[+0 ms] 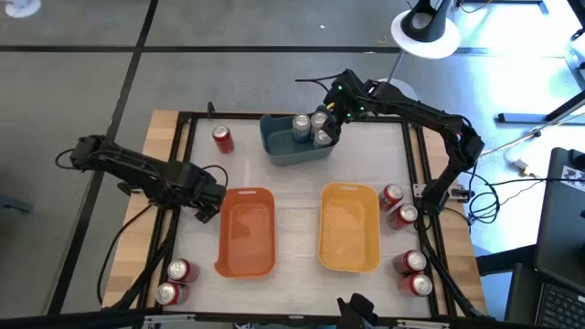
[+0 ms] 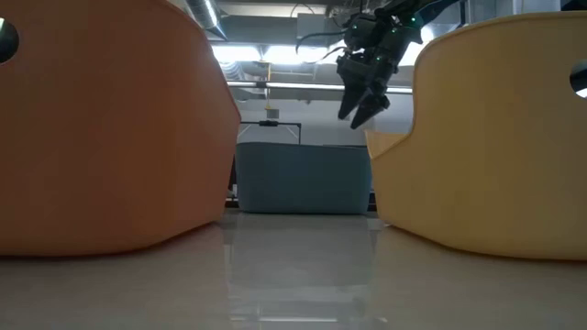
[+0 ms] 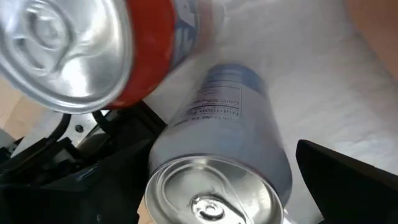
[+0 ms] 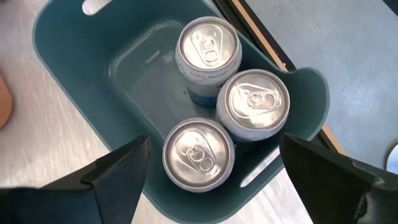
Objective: Sort soda cans
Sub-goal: Put the blue-white soda can into the green bin, then put the top left red-black soda can into the orange bin
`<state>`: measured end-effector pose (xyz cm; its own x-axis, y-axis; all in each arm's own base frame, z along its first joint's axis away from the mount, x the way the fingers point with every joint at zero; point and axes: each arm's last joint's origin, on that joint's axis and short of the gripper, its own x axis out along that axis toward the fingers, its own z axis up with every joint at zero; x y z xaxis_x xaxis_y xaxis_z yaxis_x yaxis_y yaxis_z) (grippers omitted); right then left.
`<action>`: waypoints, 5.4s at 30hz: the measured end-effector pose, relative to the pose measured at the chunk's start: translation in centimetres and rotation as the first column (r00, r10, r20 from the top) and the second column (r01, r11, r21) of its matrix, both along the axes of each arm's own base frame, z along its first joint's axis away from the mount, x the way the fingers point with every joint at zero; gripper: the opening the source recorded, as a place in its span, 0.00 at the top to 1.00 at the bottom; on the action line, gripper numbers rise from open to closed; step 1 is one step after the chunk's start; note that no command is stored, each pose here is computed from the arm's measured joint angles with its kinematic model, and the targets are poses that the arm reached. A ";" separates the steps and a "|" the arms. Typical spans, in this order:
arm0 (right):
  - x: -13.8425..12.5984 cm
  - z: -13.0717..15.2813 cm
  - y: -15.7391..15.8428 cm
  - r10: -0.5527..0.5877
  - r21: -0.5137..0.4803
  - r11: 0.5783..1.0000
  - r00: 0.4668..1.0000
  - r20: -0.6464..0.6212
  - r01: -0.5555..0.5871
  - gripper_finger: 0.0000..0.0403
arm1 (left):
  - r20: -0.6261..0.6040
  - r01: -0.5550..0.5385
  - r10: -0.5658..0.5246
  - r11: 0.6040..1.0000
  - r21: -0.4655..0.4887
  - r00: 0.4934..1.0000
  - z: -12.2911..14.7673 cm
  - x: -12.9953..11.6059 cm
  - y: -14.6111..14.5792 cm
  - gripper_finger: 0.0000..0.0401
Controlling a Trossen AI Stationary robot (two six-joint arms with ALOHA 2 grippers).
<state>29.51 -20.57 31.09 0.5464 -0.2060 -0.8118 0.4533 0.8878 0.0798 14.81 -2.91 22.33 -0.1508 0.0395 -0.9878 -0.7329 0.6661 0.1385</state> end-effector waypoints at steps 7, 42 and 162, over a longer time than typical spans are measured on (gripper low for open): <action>0.1 0.1 -0.1 0.000 -0.006 1.000 1.000 0.008 0.000 0.12 | -0.002 0.030 -0.030 0.999 -0.030 1.000 0.0 0.0 -0.1 0.06; 0.1 0.1 0.0 0.006 -0.010 1.000 1.000 0.006 -0.006 0.12 | 0.160 0.109 -0.136 0.980 0.167 0.978 8.3 0.9 0.8 0.27; 1.2 0.2 1.1 0.087 -0.064 0.994 0.996 0.011 -0.086 0.12 | 0.163 0.047 -0.125 0.909 0.414 0.979 13.3 6.1 19.3 0.16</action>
<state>30.66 -19.43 31.27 0.5752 -0.2083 -0.7911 0.3740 0.9270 0.0278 20.91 16.35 35.59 0.0514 0.4472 -0.8930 -0.7135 0.6421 0.2805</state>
